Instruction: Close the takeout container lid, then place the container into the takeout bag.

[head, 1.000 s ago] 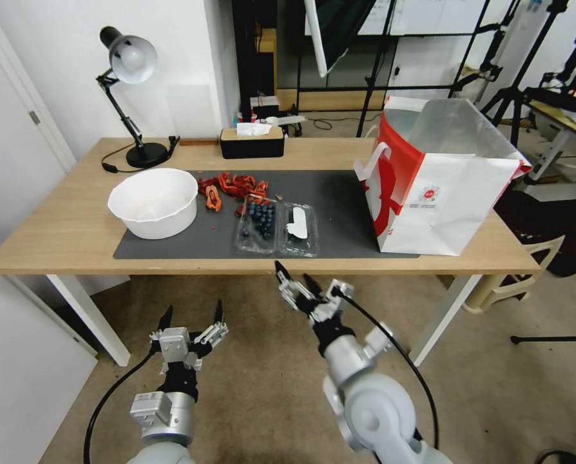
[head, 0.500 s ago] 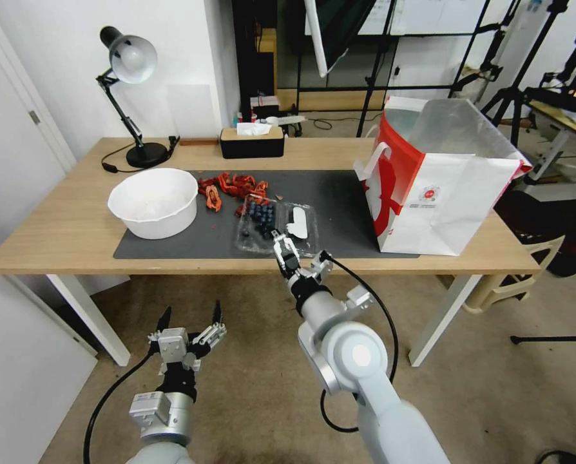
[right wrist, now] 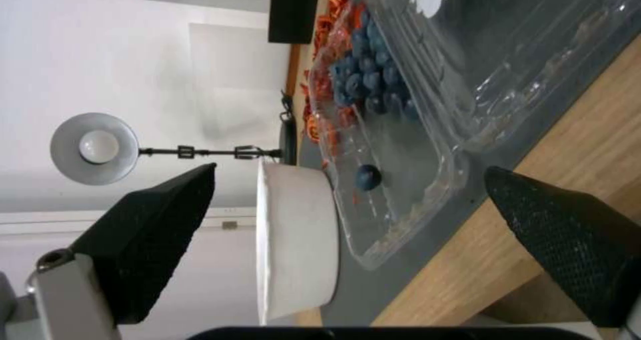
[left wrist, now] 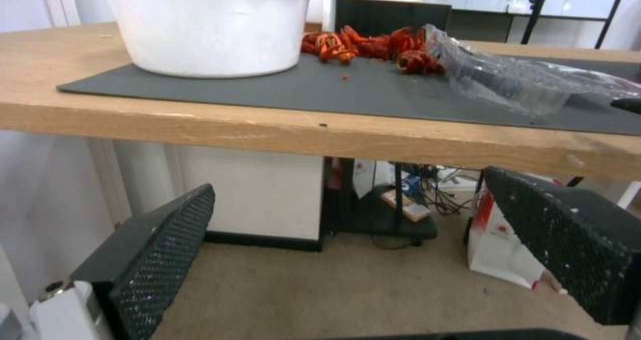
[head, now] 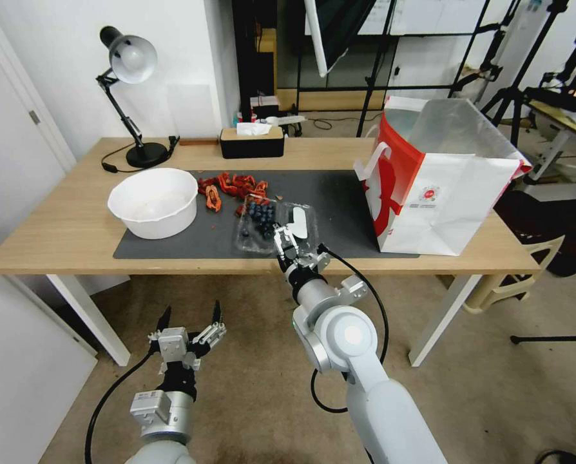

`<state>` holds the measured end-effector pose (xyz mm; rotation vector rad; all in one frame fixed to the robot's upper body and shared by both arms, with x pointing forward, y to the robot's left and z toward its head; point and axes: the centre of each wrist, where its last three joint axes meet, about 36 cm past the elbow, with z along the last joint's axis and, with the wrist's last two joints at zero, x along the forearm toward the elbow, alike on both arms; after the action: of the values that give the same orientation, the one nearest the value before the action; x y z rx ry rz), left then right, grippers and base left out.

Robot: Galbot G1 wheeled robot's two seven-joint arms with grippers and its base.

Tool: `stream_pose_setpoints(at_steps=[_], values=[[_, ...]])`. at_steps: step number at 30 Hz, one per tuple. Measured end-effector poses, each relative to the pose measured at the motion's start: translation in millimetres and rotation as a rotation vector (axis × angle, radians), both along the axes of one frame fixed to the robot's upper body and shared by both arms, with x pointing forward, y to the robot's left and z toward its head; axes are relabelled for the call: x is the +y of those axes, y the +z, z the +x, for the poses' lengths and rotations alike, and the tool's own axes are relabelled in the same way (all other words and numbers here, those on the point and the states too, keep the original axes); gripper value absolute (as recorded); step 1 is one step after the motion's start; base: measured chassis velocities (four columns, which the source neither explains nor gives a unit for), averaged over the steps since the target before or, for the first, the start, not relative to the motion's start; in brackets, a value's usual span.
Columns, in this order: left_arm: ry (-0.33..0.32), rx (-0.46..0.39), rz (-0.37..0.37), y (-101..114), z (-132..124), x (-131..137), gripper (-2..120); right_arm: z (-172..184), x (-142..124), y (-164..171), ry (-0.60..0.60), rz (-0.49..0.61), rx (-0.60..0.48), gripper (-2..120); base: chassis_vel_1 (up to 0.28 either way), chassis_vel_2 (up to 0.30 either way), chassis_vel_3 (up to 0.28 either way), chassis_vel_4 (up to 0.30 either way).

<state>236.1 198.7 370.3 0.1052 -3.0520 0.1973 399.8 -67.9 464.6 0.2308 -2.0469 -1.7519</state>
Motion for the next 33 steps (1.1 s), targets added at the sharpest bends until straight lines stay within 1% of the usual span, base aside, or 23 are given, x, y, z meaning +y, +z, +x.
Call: stream_pose_setpoints(at_steps=[12, 33], values=[[-0.004, 0.004, 0.001, -3, 2, 0, 100, 7, -1, -7, -0.008, -0.019, 0.024, 100, 0.000, 0.000, 0.000, 0.000], [-0.009, 0.013, -0.002, -7, 3, -2, 100, 15, -4, -15, -0.015, -0.039, 0.010, 100, 0.000, 0.000, 0.000, 0.000]])
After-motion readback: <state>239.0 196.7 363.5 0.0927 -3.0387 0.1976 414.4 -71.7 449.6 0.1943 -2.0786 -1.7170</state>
